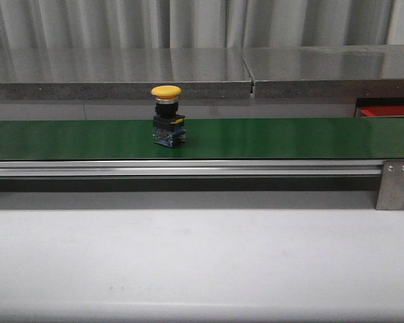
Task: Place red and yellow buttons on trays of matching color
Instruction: 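Set the red button on the belt and raise the left gripper, then lower the right gripper onto the yellow button on the belt and grasp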
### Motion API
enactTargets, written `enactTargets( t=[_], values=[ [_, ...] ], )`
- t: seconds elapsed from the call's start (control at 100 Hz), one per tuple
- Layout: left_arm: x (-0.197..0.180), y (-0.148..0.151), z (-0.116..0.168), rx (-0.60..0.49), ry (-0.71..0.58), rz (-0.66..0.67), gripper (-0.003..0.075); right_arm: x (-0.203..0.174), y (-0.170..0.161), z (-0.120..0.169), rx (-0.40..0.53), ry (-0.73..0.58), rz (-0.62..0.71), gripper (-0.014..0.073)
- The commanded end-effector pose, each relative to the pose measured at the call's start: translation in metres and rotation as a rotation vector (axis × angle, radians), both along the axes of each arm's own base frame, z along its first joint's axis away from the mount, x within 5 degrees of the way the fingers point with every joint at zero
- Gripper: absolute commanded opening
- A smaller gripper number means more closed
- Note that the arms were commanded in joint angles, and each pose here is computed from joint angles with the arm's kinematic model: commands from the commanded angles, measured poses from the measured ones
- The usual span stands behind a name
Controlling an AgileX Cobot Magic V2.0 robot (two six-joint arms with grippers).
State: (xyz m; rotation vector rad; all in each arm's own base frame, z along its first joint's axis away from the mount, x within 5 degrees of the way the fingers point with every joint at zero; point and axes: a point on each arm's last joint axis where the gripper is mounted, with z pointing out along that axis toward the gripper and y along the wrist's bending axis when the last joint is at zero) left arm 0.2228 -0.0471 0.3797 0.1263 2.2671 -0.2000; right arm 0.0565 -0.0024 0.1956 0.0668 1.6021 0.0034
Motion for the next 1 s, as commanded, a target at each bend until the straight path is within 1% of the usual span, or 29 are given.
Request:
enactTargets(
  t=[0.0, 0.24, 0.42, 0.56, 0.65, 0.78, 0.82, 0.91, 0.99],
  values=[
    [-0.022, -0.001, 0.020, -0.050, -0.166, -0.016, -0.0020, -0.003, 0.001, 0.015, -0.013, -0.112, 0.006, -0.0116],
    [-0.074, 0.010, 0.012, -0.079, -0.259, -0.017, -0.0020, -0.003, 0.001, 0.015, -0.019, -0.116, 0.006, -0.0116],
    [-0.114, 0.019, 0.003, -0.095, -0.333, -0.017, -0.0020, -0.003, 0.001, 0.015, -0.022, -0.117, 0.005, -0.0116],
    [-0.139, 0.024, -0.007, -0.110, -0.385, -0.018, -0.0020, -0.003, 0.001, 0.017, -0.023, -0.139, 0.006, -0.0116],
    [-0.151, 0.027, -0.012, -0.116, -0.410, -0.019, -0.0020, -0.003, 0.001, 0.021, -0.022, -0.179, 0.008, -0.0116],
    [-0.166, 0.030, -0.017, -0.122, -0.440, -0.020, -0.0020, -0.006, 0.002, 0.034, -0.024, -0.324, 0.016, -0.0116],
    [-0.169, 0.031, -0.018, -0.120, -0.442, -0.021, -0.0020, -0.007, 0.002, 0.036, -0.025, -0.349, 0.018, -0.0116],
    [-0.172, 0.032, -0.019, -0.112, -0.438, -0.021, -0.0020, -0.008, 0.002, 0.040, -0.024, -0.345, 0.017, -0.0116],
    [-0.172, 0.032, -0.019, -0.111, -0.436, -0.021, -0.0020, -0.008, 0.001, 0.045, -0.023, -0.295, 0.012, -0.0116]
  ],
)
